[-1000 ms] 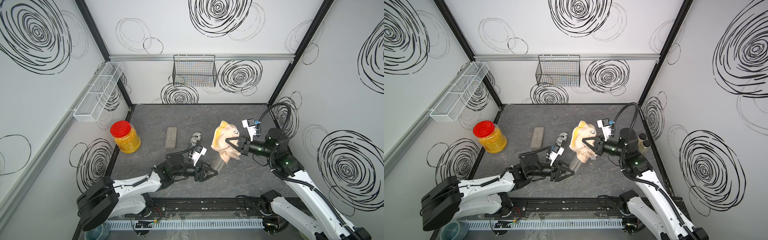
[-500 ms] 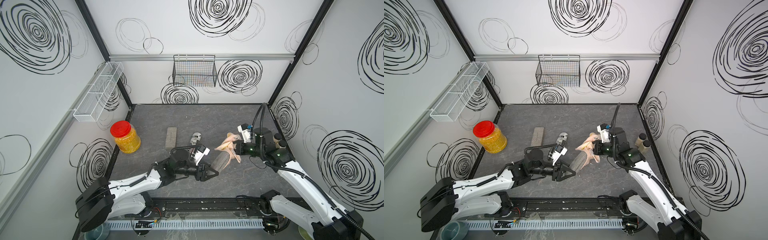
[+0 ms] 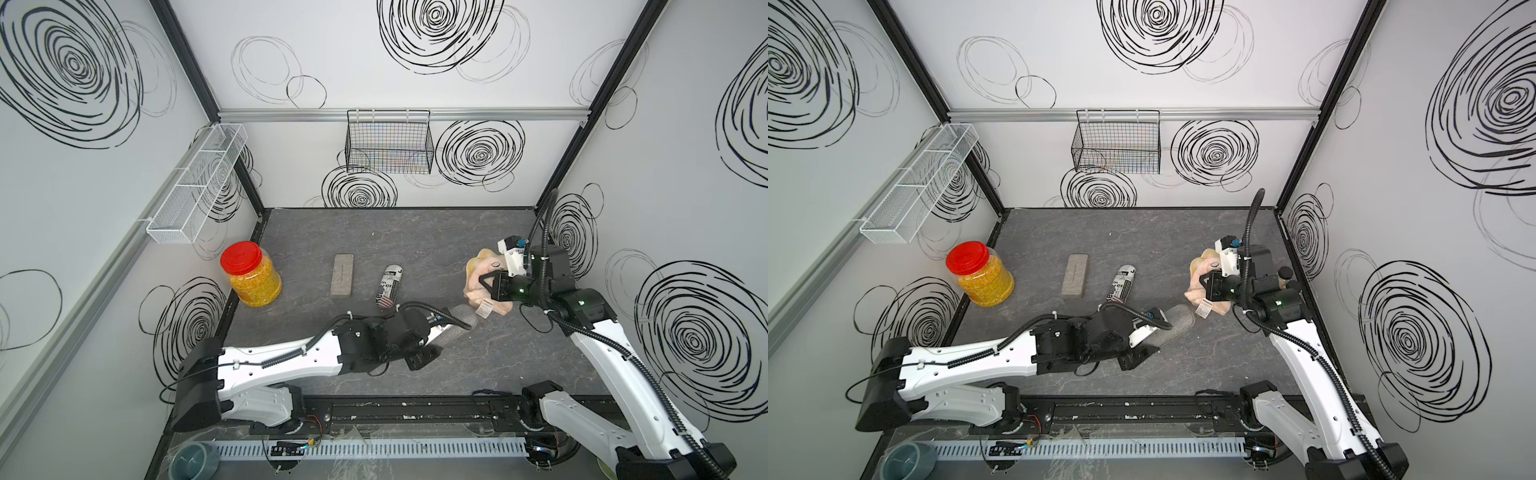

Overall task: Wipe the eyeglass case
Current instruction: Wipe the dirt from the eyeglass case.

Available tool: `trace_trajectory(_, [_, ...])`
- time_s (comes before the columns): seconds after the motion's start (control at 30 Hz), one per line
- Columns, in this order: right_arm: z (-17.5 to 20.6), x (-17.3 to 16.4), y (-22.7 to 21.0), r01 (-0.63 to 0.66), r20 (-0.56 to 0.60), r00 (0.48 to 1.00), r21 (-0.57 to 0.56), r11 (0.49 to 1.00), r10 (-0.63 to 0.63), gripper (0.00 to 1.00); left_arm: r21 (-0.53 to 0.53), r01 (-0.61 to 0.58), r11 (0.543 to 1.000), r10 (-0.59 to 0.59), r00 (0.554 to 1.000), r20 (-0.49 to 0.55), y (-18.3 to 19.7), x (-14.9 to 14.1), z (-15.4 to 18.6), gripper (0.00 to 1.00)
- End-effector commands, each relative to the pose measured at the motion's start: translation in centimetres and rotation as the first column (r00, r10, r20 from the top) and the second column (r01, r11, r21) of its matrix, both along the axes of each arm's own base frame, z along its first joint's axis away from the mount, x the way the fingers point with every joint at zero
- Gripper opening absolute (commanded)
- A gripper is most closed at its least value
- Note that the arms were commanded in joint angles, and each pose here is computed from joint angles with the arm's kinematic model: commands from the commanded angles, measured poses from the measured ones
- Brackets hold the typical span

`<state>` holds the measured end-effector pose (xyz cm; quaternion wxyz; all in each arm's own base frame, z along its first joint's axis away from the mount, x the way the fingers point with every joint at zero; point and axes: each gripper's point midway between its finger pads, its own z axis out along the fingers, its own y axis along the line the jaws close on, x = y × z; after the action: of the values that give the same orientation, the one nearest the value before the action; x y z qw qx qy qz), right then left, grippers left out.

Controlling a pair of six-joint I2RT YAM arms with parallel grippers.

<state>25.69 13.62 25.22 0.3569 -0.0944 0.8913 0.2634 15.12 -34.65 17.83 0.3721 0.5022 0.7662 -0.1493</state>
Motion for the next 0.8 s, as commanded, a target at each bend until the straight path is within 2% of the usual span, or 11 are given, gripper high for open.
trace_trajectory(0.0, [1.4, -2.5, 2.5, -0.205, -0.013, 0.978, 0.106, 0.973, 0.208, 0.0, 0.156, -0.073, 0.985, 0.03, 0.966, 0.258, 1.5, 2.0, -0.2, 0.56])
trace_trajectory(0.1, [1.1, -4.1, 4.3, -0.315, -0.061, 0.942, 0.194, 0.929, 0.331, 0.0, 0.165, -0.085, 0.983, 0.025, 0.941, 0.336, 1.5, 1.9, -0.7, 0.56])
trace_trajectory(0.23, [-1.6, -4.0, 4.8, -0.294, -0.133, 0.941, 0.141, 0.945, 0.312, 0.0, 0.206, -0.097, 0.974, 0.009, 0.92, 0.393, 1.7, 1.9, -1.0, 0.56])
trace_trajectory(0.4, [-3.2, -4.9, 8.1, -0.383, -0.148, 0.899, 0.19, 0.904, 0.412, 0.0, 0.277, -0.077, 0.958, -0.043, 0.915, 0.402, 1.6, 1.0, -2.3, 0.56])
trace_trajectory(0.53, [-4.1, -4.9, 10.9, -0.435, -0.176, 0.86, 0.237, 0.869, 0.479, 0.0, 0.28, -0.076, 0.957, -0.048, 0.909, 0.413, 1.6, 0.7, -2.4, 0.56])
trace_trajectory(0.73, [-4.9, -6.3, 15.9, -0.546, -0.203, 0.784, 0.228, 0.807, 0.587, 0.0, 0.286, -0.091, 0.954, -0.048, 0.895, 0.443, 1.8, 0.8, -2.2, 0.56])
trace_trajectory(0.77, [-5.8, -6.5, 16.1, -0.542, -0.238, 0.779, 0.211, 0.813, 0.581, 0.0, 0.298, -0.099, 0.949, -0.048, 0.891, 0.451, 1.9, 0.9, -2.4, 0.55])
